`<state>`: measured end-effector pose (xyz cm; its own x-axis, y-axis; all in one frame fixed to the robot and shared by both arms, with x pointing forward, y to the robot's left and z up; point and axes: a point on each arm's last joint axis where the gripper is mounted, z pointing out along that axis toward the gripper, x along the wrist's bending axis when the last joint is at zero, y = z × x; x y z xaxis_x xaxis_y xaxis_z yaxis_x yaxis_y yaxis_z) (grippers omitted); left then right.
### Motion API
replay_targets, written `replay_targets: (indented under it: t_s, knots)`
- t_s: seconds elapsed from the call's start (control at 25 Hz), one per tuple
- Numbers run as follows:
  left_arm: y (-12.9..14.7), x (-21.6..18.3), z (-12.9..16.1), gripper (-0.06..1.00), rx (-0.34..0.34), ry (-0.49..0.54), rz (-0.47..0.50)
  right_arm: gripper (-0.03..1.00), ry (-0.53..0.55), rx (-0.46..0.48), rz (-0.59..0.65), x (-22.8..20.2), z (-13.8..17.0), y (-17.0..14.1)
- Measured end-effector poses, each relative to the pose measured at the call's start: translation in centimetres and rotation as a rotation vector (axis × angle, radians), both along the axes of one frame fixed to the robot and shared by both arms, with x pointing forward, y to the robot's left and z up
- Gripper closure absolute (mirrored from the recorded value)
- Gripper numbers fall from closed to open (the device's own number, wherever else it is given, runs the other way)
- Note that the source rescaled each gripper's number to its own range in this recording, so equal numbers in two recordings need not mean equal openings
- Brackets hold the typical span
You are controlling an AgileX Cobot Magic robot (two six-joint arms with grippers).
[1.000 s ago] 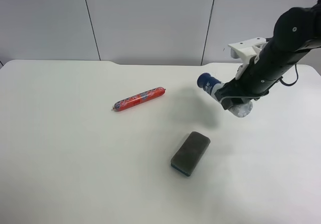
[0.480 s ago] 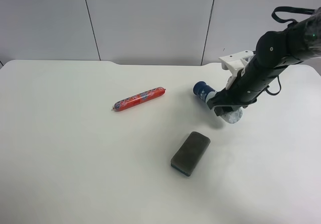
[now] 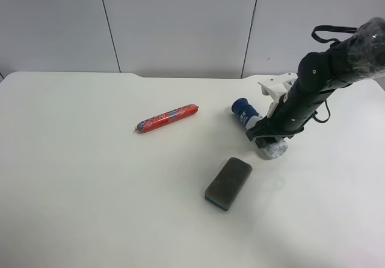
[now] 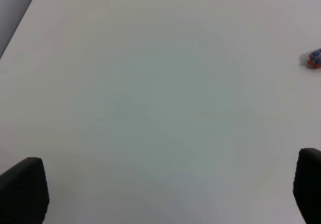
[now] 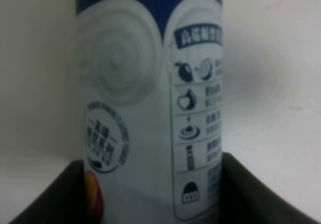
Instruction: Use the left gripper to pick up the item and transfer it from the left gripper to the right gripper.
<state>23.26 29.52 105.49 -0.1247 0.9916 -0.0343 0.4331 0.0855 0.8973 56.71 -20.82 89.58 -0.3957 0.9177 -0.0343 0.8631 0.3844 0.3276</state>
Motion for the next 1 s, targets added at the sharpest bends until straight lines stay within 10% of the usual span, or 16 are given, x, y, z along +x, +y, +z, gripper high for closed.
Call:
replay_targets:
  t_s: [0.28, 0.44, 0.52, 1.0]
  knots:
    - [0.0, 0.0, 0.0, -0.05, 0.0, 0.0, 0.0, 0.94, 0.0, 0.0, 0.0, 0.0, 0.0, 0.0]
    - [0.0, 0.0, 0.0, -0.05, 0.0, 0.0, 0.0, 0.2, 0.004, -0.001, 0.0, 0.0, 0.0, 0.0]
    - [0.0, 0.0, 0.0, -0.05, 0.0, 0.0, 0.0, 0.06, 0.008, -0.002, 0.0, -0.1, 0.0, 0.0]
    - [0.0, 0.0, 0.0, -0.05, 0.0, 0.0, 0.0, -0.02, -0.017, 0.007, 0.002, -0.9, 3.4, -0.2]
